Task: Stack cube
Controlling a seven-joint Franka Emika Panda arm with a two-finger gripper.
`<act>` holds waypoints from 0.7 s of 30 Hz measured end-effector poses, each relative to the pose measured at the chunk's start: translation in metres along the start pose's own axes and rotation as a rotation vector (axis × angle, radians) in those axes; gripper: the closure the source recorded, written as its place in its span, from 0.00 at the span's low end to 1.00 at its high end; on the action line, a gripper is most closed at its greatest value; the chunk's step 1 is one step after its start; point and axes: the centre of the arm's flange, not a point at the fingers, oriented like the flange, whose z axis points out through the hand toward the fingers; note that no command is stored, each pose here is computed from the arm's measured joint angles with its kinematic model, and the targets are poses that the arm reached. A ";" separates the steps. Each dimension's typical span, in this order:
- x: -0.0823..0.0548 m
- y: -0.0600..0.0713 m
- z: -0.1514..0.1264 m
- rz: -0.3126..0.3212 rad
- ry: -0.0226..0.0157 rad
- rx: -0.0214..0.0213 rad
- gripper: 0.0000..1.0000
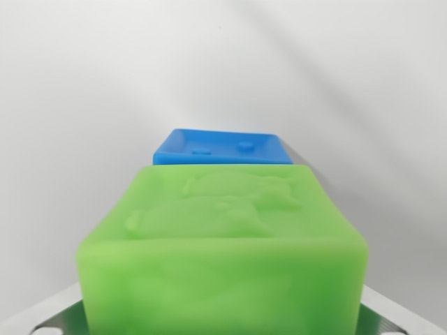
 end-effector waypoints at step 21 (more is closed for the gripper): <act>0.000 0.000 0.016 -0.001 0.0014 0.0001 1.00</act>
